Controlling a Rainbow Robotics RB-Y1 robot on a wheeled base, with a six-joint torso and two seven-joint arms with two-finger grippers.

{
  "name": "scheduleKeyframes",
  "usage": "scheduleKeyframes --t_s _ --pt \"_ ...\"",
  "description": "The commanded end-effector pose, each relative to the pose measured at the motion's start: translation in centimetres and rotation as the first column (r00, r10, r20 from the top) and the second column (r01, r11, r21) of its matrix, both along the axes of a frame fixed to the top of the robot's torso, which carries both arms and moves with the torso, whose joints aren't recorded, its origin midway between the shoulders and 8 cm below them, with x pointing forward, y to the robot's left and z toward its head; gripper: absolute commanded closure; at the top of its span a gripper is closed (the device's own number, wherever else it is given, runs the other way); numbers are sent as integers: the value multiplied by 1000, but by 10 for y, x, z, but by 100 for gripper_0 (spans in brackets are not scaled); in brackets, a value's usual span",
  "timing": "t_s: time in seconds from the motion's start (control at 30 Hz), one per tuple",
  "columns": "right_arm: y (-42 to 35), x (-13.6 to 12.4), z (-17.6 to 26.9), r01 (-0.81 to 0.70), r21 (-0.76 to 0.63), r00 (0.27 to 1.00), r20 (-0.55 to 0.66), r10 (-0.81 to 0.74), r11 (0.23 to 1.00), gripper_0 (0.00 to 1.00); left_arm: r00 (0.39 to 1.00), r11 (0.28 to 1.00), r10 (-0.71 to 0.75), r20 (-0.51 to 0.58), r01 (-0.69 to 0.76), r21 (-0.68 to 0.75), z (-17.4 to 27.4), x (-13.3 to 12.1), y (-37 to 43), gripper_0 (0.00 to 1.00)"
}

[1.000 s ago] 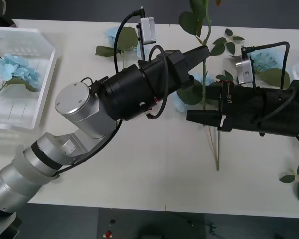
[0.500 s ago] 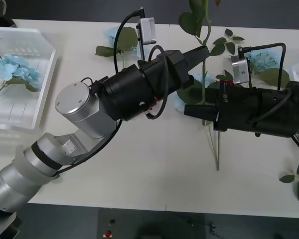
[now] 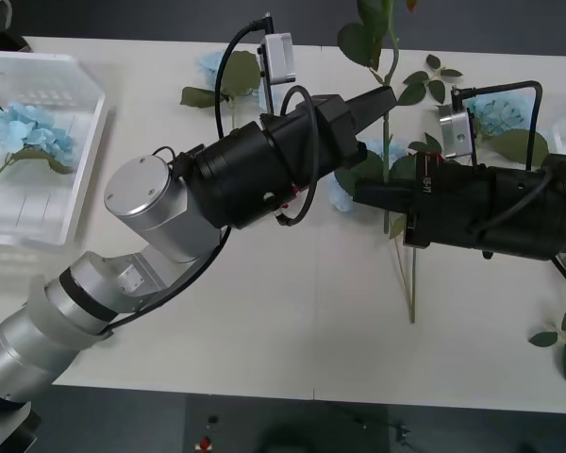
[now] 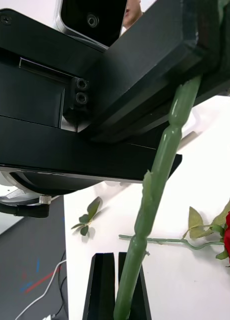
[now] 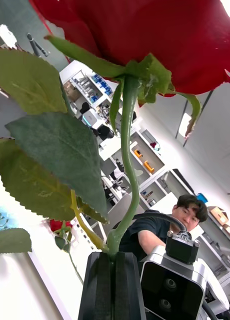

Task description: Put the red flowers into the right box and the blue flowers into the left box

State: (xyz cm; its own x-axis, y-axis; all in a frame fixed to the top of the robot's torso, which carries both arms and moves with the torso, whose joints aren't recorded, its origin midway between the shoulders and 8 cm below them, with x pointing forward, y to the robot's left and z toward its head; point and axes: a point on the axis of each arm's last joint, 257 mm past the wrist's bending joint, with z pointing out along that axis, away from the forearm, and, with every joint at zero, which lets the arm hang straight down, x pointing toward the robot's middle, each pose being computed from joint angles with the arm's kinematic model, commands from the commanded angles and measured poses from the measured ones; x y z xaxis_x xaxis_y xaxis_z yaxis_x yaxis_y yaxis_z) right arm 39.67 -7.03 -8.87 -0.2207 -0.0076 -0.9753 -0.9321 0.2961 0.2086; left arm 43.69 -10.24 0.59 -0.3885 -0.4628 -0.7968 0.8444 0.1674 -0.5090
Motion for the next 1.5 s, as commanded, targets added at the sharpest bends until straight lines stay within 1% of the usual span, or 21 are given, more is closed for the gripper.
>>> scheduleKeyframes --t_s 0.03,0.07,0.1,0.13,0.2,0.3,0.43,0.57,0.67,0.77,0.9,0.97,1.0,1.13,1.2,1.27,1.3,1.37,1.4,1.47,1.5 --pt "4 0 18 -8 21 1000 15 7 1000 100 999 1000 -8 37 9 -15 21 -1 2 69" --pt "4 0 19 -9 23 1000 14 8 1000 100 999 1000 -5 36 5 -13 20 0 4 50" --pt "4 0 19 -9 23 1000 11 8 1000 100 999 1000 -4 33 4 -13 20 1 6 37" --pt "4 0 20 -8 27 1000 8 8 1000 100 1000 1000 0 30 1 -11 20 3 11 27" --pt "2 0 20 -8 26 1000 1 8 1000 100 1000 1000 5 27 -5 -11 21 7 18 21" --pt "0 0 21 -10 27 1000 -12 10 1000 100 1000 1000 8 12 -8 -16 22 11 32 19" --pt "-6 -2 27 -9 47 996 -92 13 999 100 1000 999 27 -16 -28 -20 19 15 64 19" --pt "-19 1 34 7 49 989 -149 0 999 100 998 998 65 -13 -64 12 9 21 104 19" --pt "-36 5 39 36 33 978 -205 -28 999 100 992 990 123 5 -123 66 -2 33 146 19" --pt "-63 12 46 87 -13 962 -257 -87 996 100 981 969 193 17 -193 153 -19 56 195 19" --pt "-99 21 52 157 -96 934 -310 -180 983 100 967 932 251 51 -256 256 -37 88 233 19" --pt "-130 29 51 214 -165 899 -352 -260 963 100 959 906 277 64 -283 316 -48 113 252 19" --pt "-139 32 50 231 -183 888 -362 -284 956 100 956 899 285 67 -291 328 -49 119 256 19" --pt "-209 53 44 351 -287 792 -417 -446 891 100 940 858 335 68 -334 390 -58 162 273 19" --pt "-246 64 38 414 -348 746 -399 -533 841 100 931 842 359 65 -353 407 -62 179 273 19" --pt "-294 74 26 480 -434 685 -358 -635 762 100 924 833 381 34 -359 421 -65 198 267 19" --pt "-305 76 22 495 -451 667 -350 -658 742 100 922 830 387 26 -361 425 -66 202 265 19" --pt "-345 81 10 540 -519 606 -306 -734 662 100 911 813 412 12 -374 446 -69 217 257 20" --pt "-354 81 7 550 -535 593 -292 -751 642 100 907 804 422 13 -381 456 -71 221 257 19" --pt "-391 83 -6 583 -587 530 -249 -810 562 100 897 789 442 -4 -387 477 -76 232 248 19" --pt "-399 83 -9 589 -600 516 -236 -823 541 100 895 784 447 -7 -388 484 -77 234 245 19"
